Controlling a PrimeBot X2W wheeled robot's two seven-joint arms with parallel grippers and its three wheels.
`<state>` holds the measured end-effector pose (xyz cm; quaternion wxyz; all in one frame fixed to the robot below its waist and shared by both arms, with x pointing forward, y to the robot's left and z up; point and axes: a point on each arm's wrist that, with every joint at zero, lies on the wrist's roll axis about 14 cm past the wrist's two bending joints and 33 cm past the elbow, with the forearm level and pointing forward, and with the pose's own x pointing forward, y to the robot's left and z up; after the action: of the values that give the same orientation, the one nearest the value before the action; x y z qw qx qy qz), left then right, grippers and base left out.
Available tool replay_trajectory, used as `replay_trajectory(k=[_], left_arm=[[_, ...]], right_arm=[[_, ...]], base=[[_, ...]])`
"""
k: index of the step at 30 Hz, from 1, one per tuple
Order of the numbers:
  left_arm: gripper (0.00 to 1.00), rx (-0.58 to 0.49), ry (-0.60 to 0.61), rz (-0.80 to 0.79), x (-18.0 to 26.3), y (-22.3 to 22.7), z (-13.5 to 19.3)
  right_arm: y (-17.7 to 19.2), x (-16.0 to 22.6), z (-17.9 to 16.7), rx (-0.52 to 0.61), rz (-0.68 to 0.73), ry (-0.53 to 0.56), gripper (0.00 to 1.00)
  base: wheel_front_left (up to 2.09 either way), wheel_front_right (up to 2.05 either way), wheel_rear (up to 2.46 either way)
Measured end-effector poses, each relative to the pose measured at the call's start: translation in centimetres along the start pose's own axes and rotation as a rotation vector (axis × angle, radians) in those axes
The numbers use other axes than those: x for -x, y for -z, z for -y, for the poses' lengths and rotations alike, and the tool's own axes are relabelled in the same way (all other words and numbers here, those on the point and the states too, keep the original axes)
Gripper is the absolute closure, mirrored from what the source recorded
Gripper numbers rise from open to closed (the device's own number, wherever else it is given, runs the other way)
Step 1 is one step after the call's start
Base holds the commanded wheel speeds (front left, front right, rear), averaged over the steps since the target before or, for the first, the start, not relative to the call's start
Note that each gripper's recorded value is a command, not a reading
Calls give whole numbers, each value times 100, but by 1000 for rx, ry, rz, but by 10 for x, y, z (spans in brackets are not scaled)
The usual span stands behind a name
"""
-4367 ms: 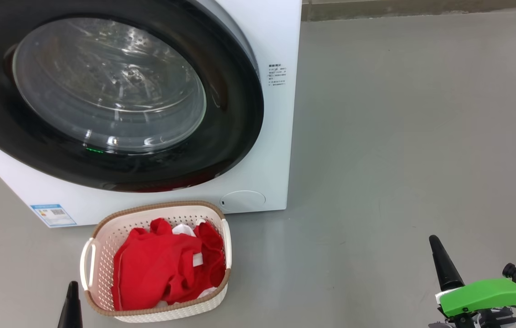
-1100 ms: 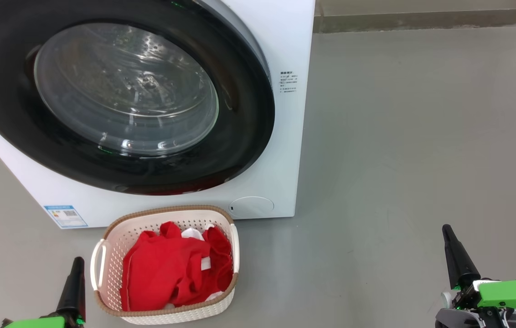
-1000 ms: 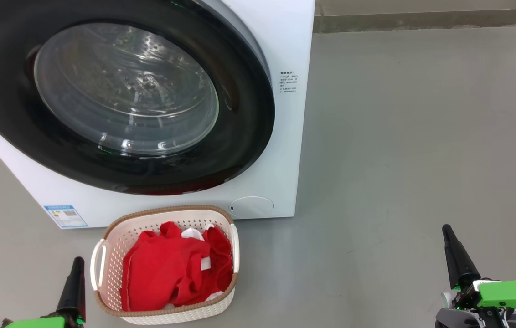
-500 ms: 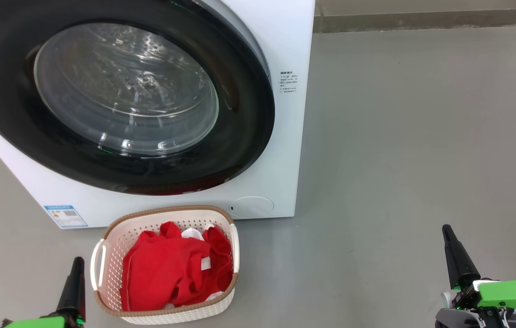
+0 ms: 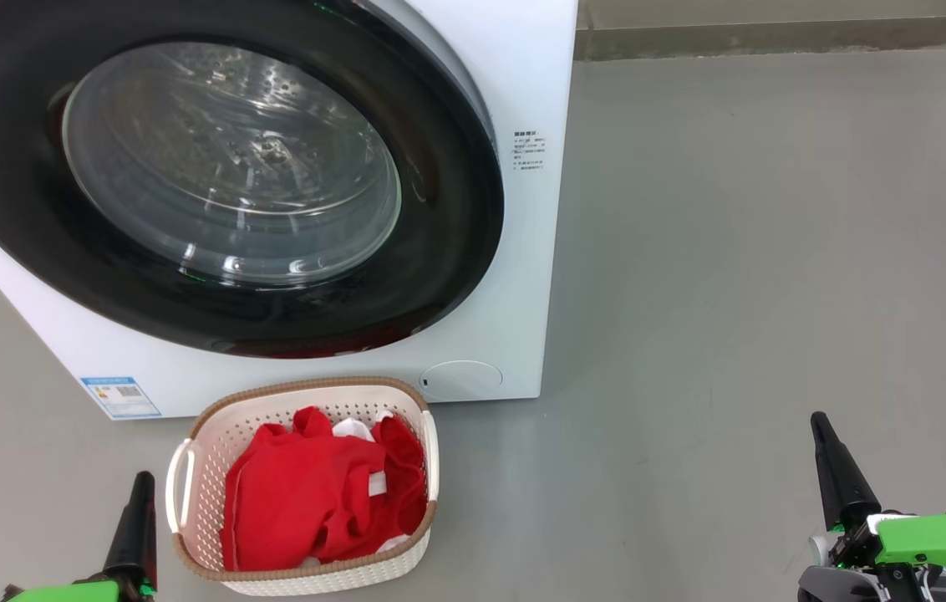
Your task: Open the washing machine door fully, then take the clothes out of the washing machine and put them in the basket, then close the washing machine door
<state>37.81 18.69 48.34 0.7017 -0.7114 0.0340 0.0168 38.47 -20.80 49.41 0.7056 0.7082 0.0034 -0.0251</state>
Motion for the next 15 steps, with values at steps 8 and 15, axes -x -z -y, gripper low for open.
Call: replay_trajectory(k=[8, 15], left_arm=[[100, 0, 0, 0, 0, 0, 0], [100, 0, 0, 0, 0, 0, 0]], right_arm=[[0, 0, 0, 0, 0, 0, 100], [0, 0, 0, 0, 0, 0, 100]], base=[[0, 0, 0], [0, 0, 0]])
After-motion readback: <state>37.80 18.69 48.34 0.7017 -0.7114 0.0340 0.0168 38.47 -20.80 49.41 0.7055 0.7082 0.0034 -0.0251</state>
